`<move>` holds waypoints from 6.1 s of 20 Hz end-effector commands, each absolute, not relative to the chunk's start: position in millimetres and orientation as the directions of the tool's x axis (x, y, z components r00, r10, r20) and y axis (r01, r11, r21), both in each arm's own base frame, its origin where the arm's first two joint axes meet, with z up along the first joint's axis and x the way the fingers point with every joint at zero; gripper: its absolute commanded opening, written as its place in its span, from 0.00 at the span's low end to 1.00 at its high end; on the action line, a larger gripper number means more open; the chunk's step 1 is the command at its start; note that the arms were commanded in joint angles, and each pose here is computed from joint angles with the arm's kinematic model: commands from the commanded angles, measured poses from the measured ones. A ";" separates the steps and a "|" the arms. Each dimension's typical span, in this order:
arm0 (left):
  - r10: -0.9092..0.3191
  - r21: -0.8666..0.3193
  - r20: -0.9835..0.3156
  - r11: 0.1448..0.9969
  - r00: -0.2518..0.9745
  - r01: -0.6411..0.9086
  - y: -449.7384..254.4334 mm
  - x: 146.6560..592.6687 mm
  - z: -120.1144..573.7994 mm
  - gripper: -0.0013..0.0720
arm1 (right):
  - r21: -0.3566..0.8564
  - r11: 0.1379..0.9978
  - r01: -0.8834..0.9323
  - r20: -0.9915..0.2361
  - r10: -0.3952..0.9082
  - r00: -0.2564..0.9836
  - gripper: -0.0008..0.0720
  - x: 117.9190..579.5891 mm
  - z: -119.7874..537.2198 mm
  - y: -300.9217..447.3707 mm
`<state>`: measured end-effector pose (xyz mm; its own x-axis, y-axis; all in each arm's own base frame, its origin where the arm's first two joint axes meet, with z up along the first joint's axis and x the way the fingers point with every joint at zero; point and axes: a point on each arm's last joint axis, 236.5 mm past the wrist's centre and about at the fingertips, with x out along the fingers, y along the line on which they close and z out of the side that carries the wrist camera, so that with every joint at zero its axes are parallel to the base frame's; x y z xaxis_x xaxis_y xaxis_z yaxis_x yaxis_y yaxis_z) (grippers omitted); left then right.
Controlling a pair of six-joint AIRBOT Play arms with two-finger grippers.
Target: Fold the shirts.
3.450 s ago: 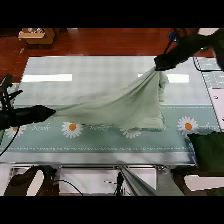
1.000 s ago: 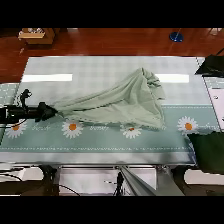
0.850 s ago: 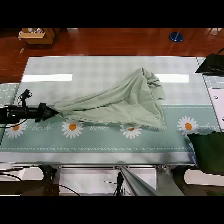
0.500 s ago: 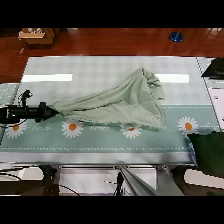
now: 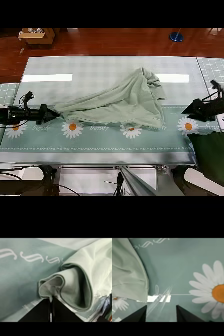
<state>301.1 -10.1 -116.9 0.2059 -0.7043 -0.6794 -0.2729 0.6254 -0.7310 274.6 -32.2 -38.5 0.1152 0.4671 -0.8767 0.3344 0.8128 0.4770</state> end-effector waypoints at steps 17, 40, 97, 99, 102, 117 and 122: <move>-0.717 -0.742 -0.667 0.613 0.203 -0.270 -13.2 300.7 -113.4 0.05 | 0.533 0.739 0.412 -0.841 0.514 0.166 0.56 277.7 -115.1 82.0; -0.393 -0.077 0.300 0.898 0.869 0.432 -86.9 215.1 539.4 0.05 | 0.196 0.937 -0.289 0.057 0.284 0.957 0.04 256.9 510.7 62.0; -0.184 -0.277 -0.754 0.960 0.630 -0.051 24.0 463.9 -29.6 0.05 | 0.150 0.989 -0.008 -0.757 0.120 0.643 0.04 579.9 11.5 15.6; -0.190 -0.278 -0.755 0.960 0.627 -0.044 20.9 463.5 -29.3 0.05 | 0.152 0.988 -0.009 -0.807 0.130 0.576 0.04 563.4 1.1 15.9; -0.251 -0.309 -0.770 0.951 0.587 0.003 5.6 450.9 -16.5 0.05 | 0.157 0.987 -0.011 -0.869 0.144 0.473 0.04 531.5 2.1 14.4; -0.377 -0.405 -0.904 0.907 0.202 -0.117 -21.6 366.8 -47.6 0.35 | 0.178 0.979 -0.100 -0.983 0.181 0.014 0.49 426.8 -33.6 22.4; -0.471 -0.470 -0.882 0.880 0.006 -0.069 -16.6 309.5 -9.7 0.55 | 0.101 0.992 -0.081 -0.994 0.097 -0.051 0.60 378.4 18.7 -25.5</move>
